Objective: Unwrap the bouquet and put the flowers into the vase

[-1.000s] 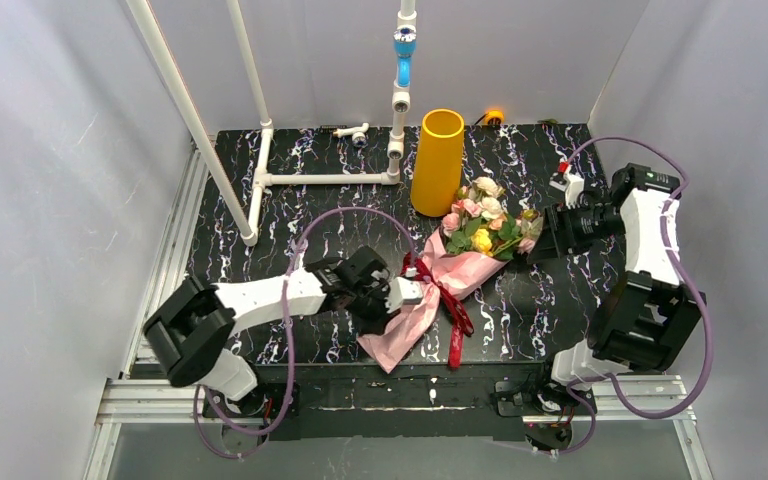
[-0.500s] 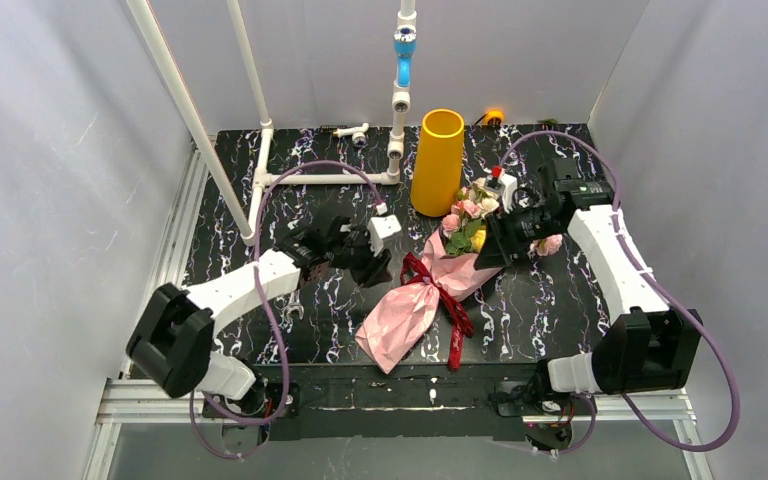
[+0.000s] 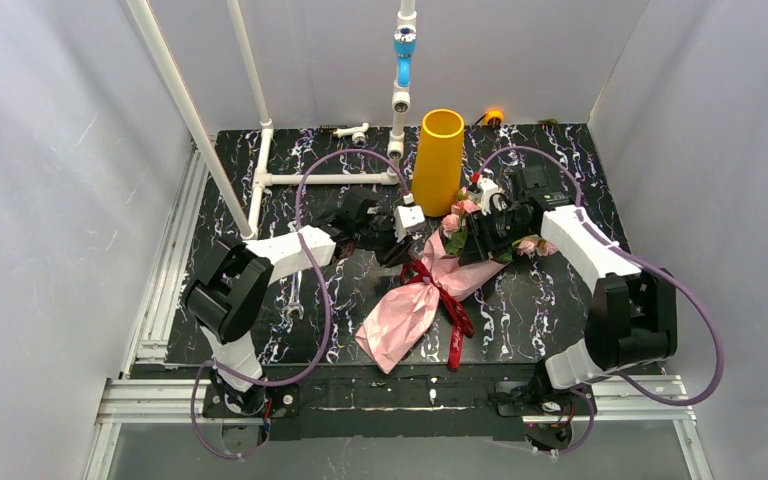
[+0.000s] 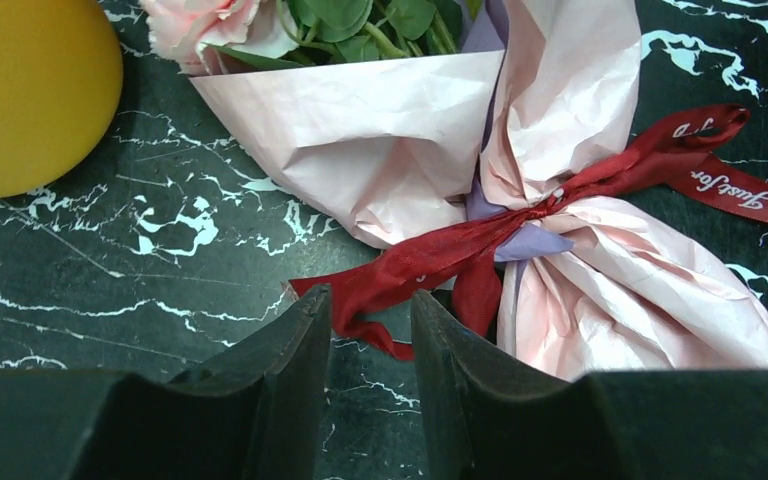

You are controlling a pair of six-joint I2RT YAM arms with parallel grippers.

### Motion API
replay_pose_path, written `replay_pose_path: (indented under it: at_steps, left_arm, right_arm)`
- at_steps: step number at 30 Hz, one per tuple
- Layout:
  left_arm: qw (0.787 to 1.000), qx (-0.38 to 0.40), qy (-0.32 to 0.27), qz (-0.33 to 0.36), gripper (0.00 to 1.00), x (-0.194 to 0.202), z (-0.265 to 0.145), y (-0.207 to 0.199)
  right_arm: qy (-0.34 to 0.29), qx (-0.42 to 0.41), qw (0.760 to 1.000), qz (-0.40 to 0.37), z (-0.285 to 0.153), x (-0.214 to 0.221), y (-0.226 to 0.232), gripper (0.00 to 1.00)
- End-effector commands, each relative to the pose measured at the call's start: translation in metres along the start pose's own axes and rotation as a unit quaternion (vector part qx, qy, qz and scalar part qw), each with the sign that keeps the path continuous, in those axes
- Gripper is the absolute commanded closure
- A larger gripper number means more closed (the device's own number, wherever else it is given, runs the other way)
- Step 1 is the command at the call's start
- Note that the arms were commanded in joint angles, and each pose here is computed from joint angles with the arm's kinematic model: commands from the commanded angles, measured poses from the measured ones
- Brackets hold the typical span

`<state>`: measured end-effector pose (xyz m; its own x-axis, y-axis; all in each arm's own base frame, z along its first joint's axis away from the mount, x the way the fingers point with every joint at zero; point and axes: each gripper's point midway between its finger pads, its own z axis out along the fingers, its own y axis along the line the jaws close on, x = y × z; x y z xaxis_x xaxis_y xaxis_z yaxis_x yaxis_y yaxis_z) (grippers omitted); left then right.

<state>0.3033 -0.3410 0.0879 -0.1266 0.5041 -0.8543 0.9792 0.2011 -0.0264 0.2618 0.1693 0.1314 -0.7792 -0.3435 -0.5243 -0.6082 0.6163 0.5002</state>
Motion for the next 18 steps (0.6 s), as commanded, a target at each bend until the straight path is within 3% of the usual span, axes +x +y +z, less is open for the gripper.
replay_pose_path:
  at_steps: [1,6,12,18]
  left_arm:
    - [0.999,0.024,-0.02,0.039,0.66,-0.012,0.005,-0.004]
    - [0.999,0.037,-0.008,0.036,0.72,0.001,0.004,-0.014]
    - [0.998,0.036,-0.002,0.042,1.0,-0.001,-0.002,-0.026]
    - [0.996,0.054,0.003,0.066,1.0,0.006,-0.026,-0.05]
  right_arm:
    - [0.001,0.039,0.999,0.021,0.015,0.0,-0.024,0.47]
    - [0.014,0.05,0.998,0.034,0.024,0.008,-0.035,0.48]
    - [0.03,0.057,0.997,0.041,0.029,0.022,-0.041,0.47]
    - [0.033,0.065,0.996,0.041,0.029,0.025,-0.044,0.48]
